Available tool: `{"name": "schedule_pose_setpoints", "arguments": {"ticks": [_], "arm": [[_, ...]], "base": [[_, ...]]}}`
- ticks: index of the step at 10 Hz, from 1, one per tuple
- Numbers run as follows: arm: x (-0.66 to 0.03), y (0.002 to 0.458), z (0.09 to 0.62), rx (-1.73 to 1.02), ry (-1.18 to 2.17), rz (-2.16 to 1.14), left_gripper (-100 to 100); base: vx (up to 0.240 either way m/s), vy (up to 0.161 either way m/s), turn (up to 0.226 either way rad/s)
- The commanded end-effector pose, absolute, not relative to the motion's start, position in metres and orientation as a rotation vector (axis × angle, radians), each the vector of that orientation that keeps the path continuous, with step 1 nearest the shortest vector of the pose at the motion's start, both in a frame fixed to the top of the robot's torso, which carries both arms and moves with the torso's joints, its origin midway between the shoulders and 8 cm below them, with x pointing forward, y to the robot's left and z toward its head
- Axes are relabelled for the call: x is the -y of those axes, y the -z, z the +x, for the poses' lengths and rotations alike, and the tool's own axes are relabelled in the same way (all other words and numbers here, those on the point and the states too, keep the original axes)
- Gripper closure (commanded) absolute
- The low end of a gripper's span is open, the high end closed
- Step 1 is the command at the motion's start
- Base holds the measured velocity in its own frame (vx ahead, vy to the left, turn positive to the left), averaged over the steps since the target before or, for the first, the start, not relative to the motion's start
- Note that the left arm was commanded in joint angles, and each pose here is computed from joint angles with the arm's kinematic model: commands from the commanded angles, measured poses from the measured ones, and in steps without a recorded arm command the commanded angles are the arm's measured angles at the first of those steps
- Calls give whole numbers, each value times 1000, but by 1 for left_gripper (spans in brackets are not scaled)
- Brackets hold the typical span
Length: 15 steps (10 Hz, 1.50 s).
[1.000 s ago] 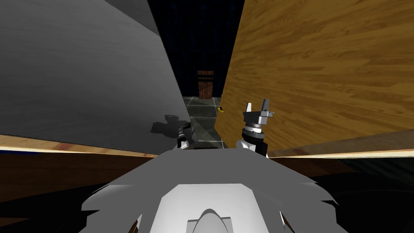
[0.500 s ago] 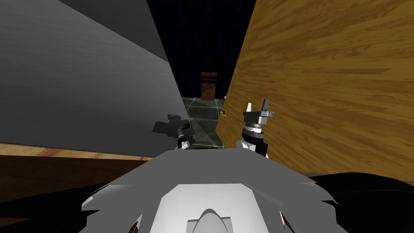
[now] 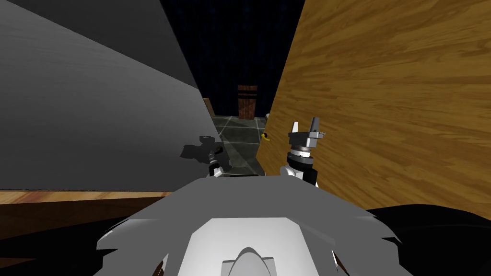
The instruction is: Push the door open
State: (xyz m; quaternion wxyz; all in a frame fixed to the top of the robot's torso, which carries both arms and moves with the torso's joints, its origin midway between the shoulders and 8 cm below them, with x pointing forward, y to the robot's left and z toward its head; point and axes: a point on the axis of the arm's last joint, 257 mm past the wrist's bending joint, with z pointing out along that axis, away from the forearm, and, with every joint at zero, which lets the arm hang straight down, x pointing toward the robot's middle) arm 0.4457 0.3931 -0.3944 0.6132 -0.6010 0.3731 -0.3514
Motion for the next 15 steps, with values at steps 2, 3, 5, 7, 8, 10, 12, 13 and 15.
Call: {"name": "schedule_pose_setpoints", "arguments": {"ticks": [2, 3, 5, 7, 8, 10, 12, 13, 15], "arm": [[-424, 379, 440, -806, 761, -1360, 100], [-424, 379, 440, -806, 761, -1360, 100], [-439, 375, 434, -776, 730, -1361, 100], [-454, 372, 427, -743, 697, -1364, 100], [-459, 371, 424, -731, 686, -1366, 100], [-458, 373, 423, -735, 683, -1370, 100], [-472, 368, 416, -696, 653, -1373, 100], [-476, 368, 413, -683, 642, -1376, 100], [-475, 374, 411, -693, 636, -1387, 100]], "base": [[157, 58, -44], [172, 66, -16], [96, 38, -19], [132, 43, -41], [174, 39, -15], [77, 44, -3], [42, 30, -37], [143, 46, -37], [64, 26, 6]]}}
